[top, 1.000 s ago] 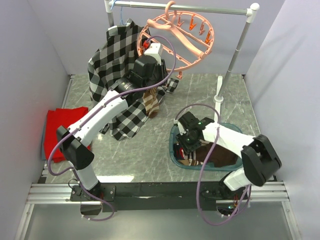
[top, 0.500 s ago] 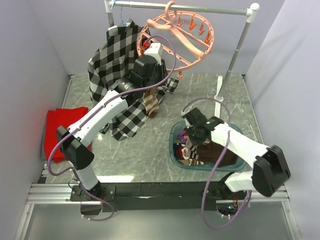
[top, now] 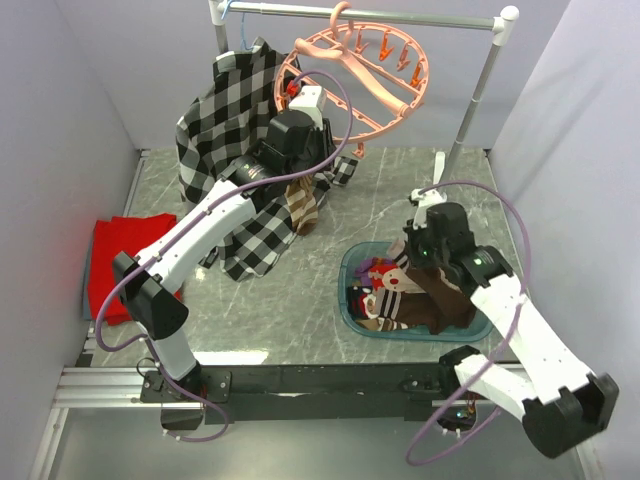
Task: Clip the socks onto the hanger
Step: Pick up the sock from the bin, then clamp the sock onto the hanger.
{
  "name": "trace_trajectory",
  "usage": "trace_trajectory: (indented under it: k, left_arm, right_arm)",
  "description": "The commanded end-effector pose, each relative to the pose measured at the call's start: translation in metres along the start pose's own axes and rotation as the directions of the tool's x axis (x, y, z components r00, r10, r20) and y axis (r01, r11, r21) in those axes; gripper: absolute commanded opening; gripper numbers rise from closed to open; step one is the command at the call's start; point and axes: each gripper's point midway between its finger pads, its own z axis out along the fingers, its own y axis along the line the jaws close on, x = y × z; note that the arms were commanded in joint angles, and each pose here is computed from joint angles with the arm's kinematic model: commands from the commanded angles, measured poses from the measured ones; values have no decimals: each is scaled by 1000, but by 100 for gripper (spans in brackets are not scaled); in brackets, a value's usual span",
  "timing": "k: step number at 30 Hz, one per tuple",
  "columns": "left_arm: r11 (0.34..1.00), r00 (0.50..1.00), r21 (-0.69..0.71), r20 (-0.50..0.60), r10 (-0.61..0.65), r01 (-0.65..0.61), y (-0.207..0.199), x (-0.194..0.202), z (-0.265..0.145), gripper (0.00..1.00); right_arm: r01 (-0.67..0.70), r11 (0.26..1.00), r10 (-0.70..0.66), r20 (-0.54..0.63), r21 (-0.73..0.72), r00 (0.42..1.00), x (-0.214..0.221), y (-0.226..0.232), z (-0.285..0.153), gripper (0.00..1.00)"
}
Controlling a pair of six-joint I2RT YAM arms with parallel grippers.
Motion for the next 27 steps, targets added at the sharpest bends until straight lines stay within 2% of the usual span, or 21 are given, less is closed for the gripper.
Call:
trace_trajectory:
  k: [1, 9, 14, 16, 17, 19, 20, 22, 23, 25, 26, 27]
  left_arm:
    - [999, 998, 40, 61, -6, 4, -11, -26, -5, 1]
    - [999, 998, 47, 68, -13, 10, -12, -29, -10, 1]
    - [998, 997, 55, 75, -20, 16, -12, -30, -13, 1]
    - [998, 997, 62, 76, -22, 17, -14, -31, -14, 1]
    - [998, 997, 63, 78, -24, 19, -13, -31, -15, 1]
    - [998, 997, 65, 75, -25, 20, -13, -30, -15, 1]
    - [998, 997, 64, 75, -27, 22, -13, -30, -15, 1]
    - [998, 997, 59, 76, -28, 24, -12, -29, -14, 1]
    - [998, 997, 58, 76, -28, 24, -12, -29, -14, 1]
    - [998, 997, 60, 77, -30, 25, -12, -30, -15, 1]
    - [998, 997, 62, 76, -33, 28, -13, -30, -15, 1]
    - [998, 996, 63, 80, -34, 29, -13, -31, -15, 1]
  right_arm:
    - [25, 993, 13, 310, -116, 951, -72, 19, -39, 0]
    - [108, 955, 61, 537, -278, 841, -127, 52, -81, 0]
    - [135, 919, 137, 622, -370, 771, -155, 69, -97, 0]
    - [174, 896, 159, 662, -408, 732, -171, 79, -104, 0]
    - [194, 885, 180, 697, -422, 694, -184, 83, -112, 0]
    - [209, 871, 196, 704, -445, 683, -194, 89, -109, 0]
    - [225, 861, 217, 729, -456, 649, -207, 91, -118, 0]
    - [231, 843, 240, 724, -486, 647, -218, 97, -114, 0]
    - [259, 833, 252, 751, -489, 610, -231, 100, -124, 0]
    - [265, 811, 280, 745, -521, 605, -240, 106, -121, 0]
    - [296, 803, 287, 771, -517, 569, -250, 108, -131, 0]
    - [301, 798, 290, 770, -522, 568, -253, 110, -127, 0]
